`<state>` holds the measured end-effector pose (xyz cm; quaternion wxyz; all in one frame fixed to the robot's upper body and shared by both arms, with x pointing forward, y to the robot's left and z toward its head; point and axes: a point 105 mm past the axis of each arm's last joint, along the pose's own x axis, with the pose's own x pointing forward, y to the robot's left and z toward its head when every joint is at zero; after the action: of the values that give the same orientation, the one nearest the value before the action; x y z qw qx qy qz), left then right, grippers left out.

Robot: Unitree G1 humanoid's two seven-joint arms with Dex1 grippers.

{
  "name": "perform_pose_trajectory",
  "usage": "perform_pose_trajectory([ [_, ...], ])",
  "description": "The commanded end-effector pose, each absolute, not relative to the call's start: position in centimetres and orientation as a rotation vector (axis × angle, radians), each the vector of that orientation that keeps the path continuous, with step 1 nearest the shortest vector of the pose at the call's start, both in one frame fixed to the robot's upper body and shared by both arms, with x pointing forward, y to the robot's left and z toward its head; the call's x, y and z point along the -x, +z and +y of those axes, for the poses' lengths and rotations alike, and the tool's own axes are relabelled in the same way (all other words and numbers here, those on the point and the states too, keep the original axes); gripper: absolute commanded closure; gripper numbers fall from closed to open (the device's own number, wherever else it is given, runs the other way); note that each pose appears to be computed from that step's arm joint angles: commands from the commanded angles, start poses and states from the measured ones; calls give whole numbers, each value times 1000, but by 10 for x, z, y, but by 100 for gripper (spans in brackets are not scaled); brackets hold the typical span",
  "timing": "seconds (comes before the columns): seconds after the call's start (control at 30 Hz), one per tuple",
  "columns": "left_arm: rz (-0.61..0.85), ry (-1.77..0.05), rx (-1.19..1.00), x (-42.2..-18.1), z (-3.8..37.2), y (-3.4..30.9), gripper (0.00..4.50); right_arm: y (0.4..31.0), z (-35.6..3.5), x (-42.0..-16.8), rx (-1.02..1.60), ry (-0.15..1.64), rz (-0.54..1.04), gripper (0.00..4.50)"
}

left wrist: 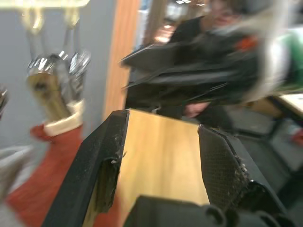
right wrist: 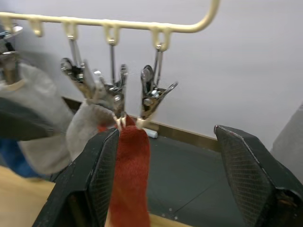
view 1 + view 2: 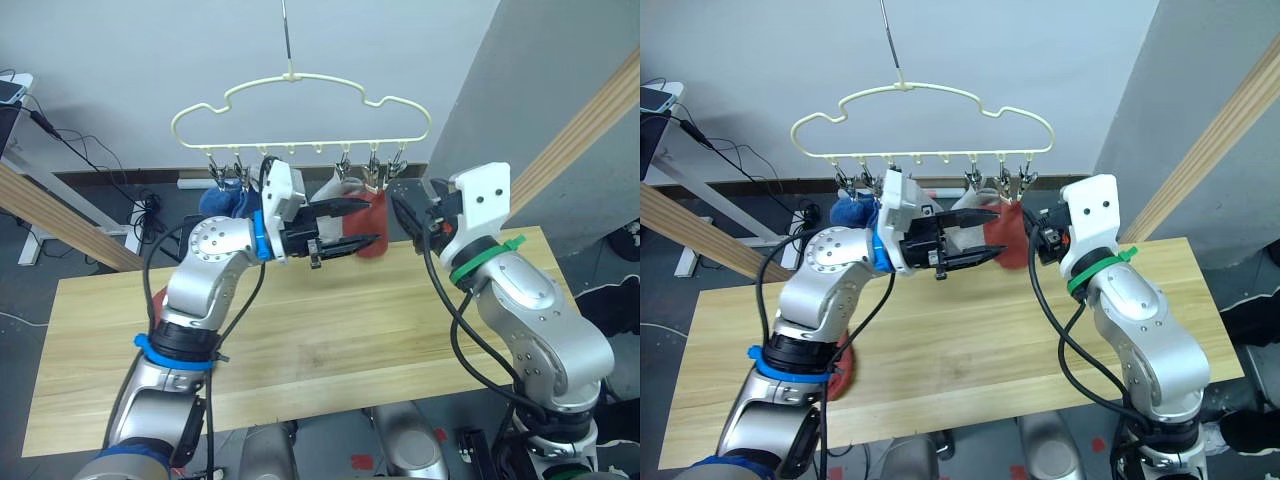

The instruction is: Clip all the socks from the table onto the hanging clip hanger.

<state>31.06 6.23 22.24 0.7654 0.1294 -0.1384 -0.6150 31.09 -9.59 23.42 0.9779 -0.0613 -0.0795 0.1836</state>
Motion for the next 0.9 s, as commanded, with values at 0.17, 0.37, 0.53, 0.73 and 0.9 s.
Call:
perform_pose_trajectory([
  [0.17, -331, -1340, -299, -301, 69, 239, 184, 249, -90, -316, 95, 366, -237, 286],
  [0.37, -336, -1322, -325, -304, 70, 243, 184, 251, -90, -326, 86, 335, -239, 320],
  [0.53, -338, -1319, -337, -305, 68, 246, 184, 253, -89, -333, 74, 321, -243, 320],
  [0.73, -338, -1323, -345, -304, 66, 246, 184, 257, -84, -337, 37, 319, -258, 320],
  [0.9, -336, -1314, -356, -305, 65, 247, 184, 257, -81, -340, 25, 308, -261, 284],
])
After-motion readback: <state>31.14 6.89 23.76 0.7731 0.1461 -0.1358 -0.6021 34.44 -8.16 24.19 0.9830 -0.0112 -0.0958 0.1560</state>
